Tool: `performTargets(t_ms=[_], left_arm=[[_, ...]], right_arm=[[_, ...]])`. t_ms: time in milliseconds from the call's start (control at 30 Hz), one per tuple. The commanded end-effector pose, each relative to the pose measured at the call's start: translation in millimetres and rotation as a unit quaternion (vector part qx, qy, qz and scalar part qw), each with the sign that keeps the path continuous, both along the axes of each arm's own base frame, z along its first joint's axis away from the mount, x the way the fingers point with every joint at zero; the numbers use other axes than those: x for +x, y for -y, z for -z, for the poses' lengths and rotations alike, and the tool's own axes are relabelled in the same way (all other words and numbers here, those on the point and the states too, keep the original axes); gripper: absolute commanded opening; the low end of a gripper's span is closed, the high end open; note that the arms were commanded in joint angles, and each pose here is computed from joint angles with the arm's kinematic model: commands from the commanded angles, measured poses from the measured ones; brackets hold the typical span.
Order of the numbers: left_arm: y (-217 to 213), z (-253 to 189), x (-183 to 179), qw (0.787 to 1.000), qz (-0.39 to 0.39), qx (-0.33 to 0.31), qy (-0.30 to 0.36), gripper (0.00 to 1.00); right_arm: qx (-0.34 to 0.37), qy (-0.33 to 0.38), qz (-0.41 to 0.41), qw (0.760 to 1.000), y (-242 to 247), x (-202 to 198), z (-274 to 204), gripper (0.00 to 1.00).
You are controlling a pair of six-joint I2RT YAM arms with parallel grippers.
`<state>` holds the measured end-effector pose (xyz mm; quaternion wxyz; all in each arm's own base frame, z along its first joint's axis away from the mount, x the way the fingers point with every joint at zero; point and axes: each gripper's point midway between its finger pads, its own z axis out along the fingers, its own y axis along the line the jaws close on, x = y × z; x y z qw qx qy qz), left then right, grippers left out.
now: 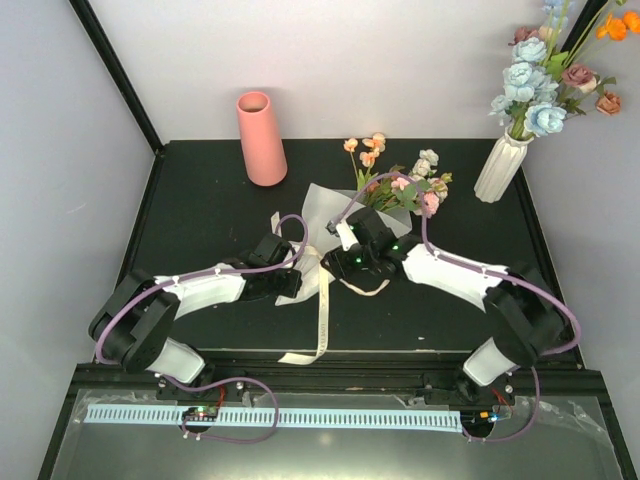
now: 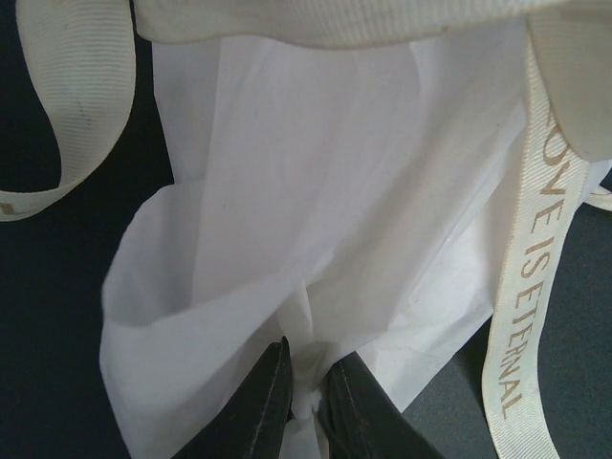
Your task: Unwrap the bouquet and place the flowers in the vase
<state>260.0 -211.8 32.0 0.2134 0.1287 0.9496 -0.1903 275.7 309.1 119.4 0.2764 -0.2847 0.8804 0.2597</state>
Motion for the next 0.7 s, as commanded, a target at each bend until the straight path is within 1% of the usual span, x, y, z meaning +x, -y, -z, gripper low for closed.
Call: performTargets(t_ms=[0, 100, 233, 300, 467, 533, 667], left_arm=[[-2.3, -6.9, -0.7, 1.0, 0.006, 0.002, 0.003, 0.13], [-2.4, -6.3, -0.6, 1.0, 0.006, 0.003, 0.002, 0.13], [-2.5, -7.0, -0.1, 1.0, 0.005, 0.003, 0.001, 0.13], [-2.4, -7.7, -0.1, 1.0, 0.005, 0.003, 0.002, 0.13], [-2.8, -7.5, -0.3, 1.0, 0.004, 0.004, 0.001, 0.13], [-2.7, -8.0, -0.2, 1.0, 0.004, 0.003, 0.002, 0.13], [-3.5, -9.1, 0.6, 1.0, 0.002, 0.005, 0.004, 0.13]], right_arm=[[-0.031, 0.006, -0.04, 0.999, -9.5, 5.2, 15.7, 0.59], [-0.039, 0.001, -0.05, 0.998, -13.9, 7.0, 25.8, 0.58], [-0.043, -0.005, -0.056, 0.997, -15.9, 7.5, 33.2, 0.52], [-0.045, -0.01, -0.061, 0.997, -16.6, 5.6, 38.2, 0.45], [-0.057, -0.018, -0.057, 0.997, -12.3, 4.2, 44.9, 0.09], [-0.063, -0.014, -0.051, 0.997, -8.6, 4.6, 43.5, 0.02], [-0.079, -0.012, -0.031, 0.996, 2.9, 3.5, 40.1, 0.01]])
